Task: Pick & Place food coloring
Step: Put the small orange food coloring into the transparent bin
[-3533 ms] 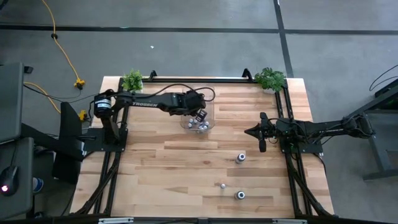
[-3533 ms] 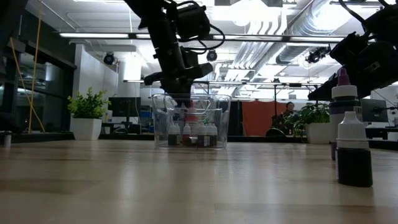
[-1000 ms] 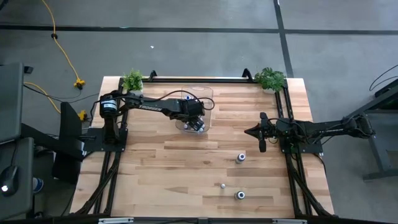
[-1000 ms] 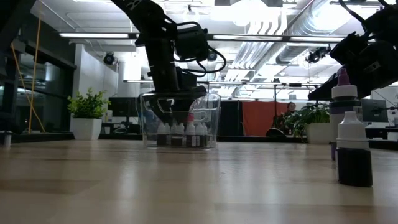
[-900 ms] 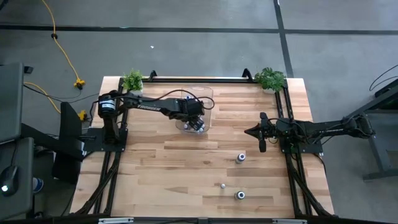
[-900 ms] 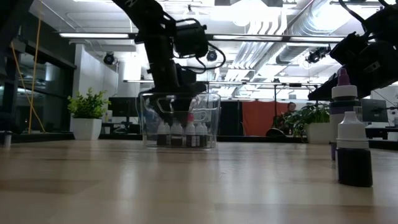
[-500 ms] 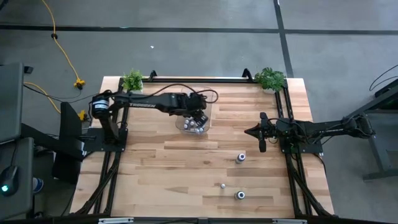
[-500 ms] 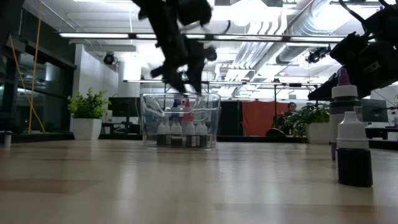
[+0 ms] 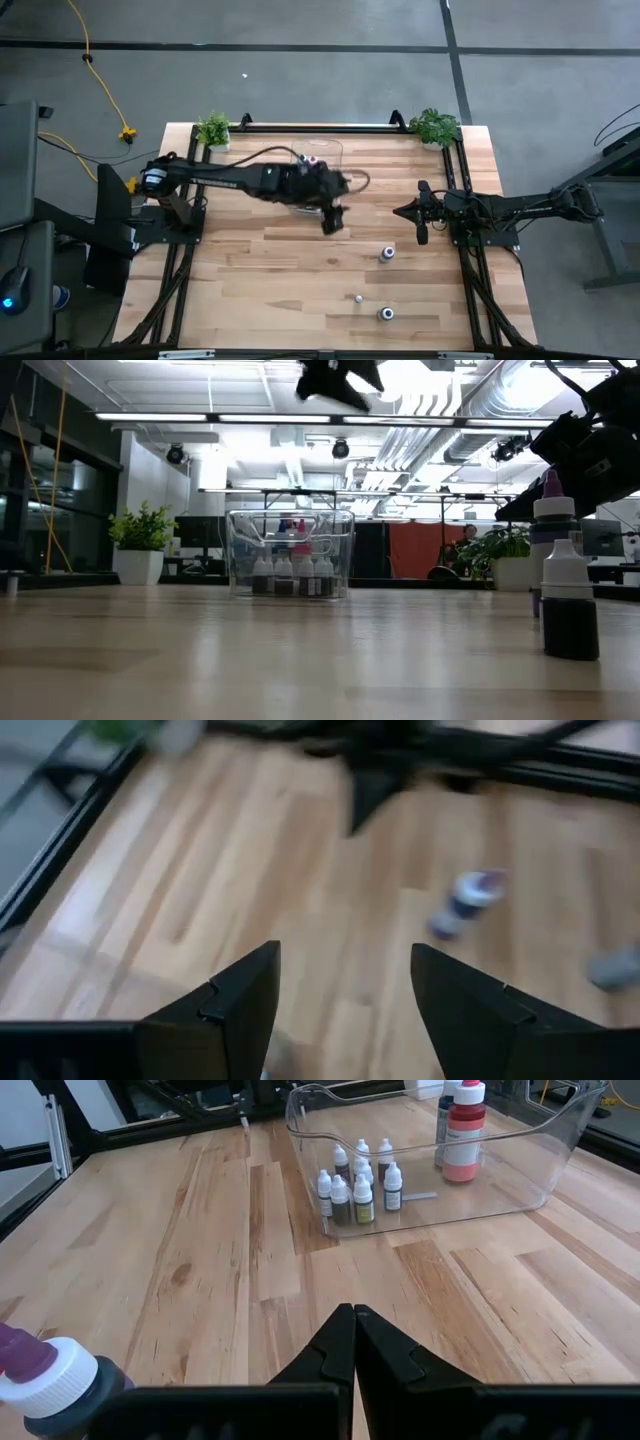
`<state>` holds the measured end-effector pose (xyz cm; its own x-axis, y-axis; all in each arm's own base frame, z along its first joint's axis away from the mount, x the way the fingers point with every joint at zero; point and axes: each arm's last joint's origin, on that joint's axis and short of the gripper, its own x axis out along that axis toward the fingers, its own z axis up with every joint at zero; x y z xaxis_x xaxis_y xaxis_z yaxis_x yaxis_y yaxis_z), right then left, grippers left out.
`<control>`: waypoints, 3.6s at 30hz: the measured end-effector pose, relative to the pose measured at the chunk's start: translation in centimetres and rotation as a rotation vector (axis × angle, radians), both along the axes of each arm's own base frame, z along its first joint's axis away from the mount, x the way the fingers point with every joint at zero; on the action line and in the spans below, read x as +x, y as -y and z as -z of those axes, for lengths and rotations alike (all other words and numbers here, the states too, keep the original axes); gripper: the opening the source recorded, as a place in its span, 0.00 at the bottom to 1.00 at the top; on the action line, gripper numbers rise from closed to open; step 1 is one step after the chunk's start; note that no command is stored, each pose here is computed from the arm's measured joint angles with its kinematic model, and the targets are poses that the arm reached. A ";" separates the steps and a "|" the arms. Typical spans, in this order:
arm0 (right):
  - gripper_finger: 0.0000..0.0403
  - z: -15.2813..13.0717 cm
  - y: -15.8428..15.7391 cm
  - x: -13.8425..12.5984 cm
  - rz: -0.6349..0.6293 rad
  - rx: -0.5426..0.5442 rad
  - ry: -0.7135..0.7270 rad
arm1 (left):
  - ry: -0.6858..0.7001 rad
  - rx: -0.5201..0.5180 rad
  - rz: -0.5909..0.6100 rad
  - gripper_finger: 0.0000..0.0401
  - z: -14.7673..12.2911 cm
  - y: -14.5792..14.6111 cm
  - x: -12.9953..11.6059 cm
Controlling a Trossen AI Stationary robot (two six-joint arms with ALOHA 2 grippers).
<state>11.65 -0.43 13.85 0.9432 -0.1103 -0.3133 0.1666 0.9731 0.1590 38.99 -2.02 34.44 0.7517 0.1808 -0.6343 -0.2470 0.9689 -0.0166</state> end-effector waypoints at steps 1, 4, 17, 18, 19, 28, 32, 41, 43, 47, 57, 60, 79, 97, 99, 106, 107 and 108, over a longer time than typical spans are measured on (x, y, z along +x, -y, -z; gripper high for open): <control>0.00 0.0 0.0 0.0 0.000 0.000 0.000 | 0.005 0.017 0.048 0.54 -0.3 0.8 0.0; 0.00 0.0 0.0 0.0 0.000 0.000 0.000 | 0.007 0.048 0.207 0.54 -0.8 3.2 -0.2; 0.00 0.0 0.0 0.0 0.000 0.000 0.001 | 0.040 0.082 0.498 0.54 0.4 11.2 -0.4; 0.00 0.0 0.0 0.0 0.000 0.000 0.000 | 0.028 0.084 0.501 0.54 1.1 11.6 0.0; 0.00 0.0 0.0 0.0 0.000 0.000 -0.002 | 0.049 0.083 0.504 0.54 1.6 12.0 0.6; 0.00 0.1 0.0 0.1 0.000 0.000 -0.013 | -0.097 0.076 0.534 0.54 8.1 13.4 3.4; 0.00 0.2 0.0 0.1 0.000 0.000 -0.019 | -0.166 0.050 0.540 0.54 10.0 13.9 3.7; 0.00 0.2 0.0 0.1 0.000 0.000 -0.019 | -0.161 0.105 0.554 0.54 10.6 15.2 3.4; 0.00 0.2 0.0 0.1 0.000 0.000 -0.019 | -0.144 0.114 0.576 0.54 11.0 15.4 3.8; 0.00 0.2 0.0 0.1 0.000 0.000 -0.020 | -0.197 0.104 0.634 0.54 13.4 15.8 4.3; 0.00 0.2 0.0 0.1 0.000 0.000 -0.018 | -0.147 0.096 0.658 0.54 14.9 15.6 5.6; 0.00 0.2 0.0 0.1 0.000 0.000 -0.019 | -0.140 0.097 0.683 0.54 15.2 15.8 5.8; 0.00 0.2 0.0 0.1 0.000 0.000 -0.018 | -0.053 0.075 0.724 0.54 15.7 16.3 6.7; 0.00 0.2 0.0 0.1 0.000 0.000 -0.019 | -0.059 0.098 0.701 0.54 16.5 16.1 7.0; 0.00 0.2 0.0 0.1 0.000 0.000 -0.019 | -0.045 0.108 0.686 0.54 16.9 16.0 7.4; 0.00 0.2 0.0 0.1 0.000 0.000 -0.020 | -0.057 0.100 0.680 0.54 17.9 15.4 7.8; 0.00 0.2 0.0 0.1 0.000 0.000 -0.020 | -0.063 0.094 0.682 0.54 17.9 15.3 7.8; 0.00 0.2 0.0 0.1 0.000 0.000 -0.020 | -0.066 0.090 0.684 0.54 18.1 15.3 7.8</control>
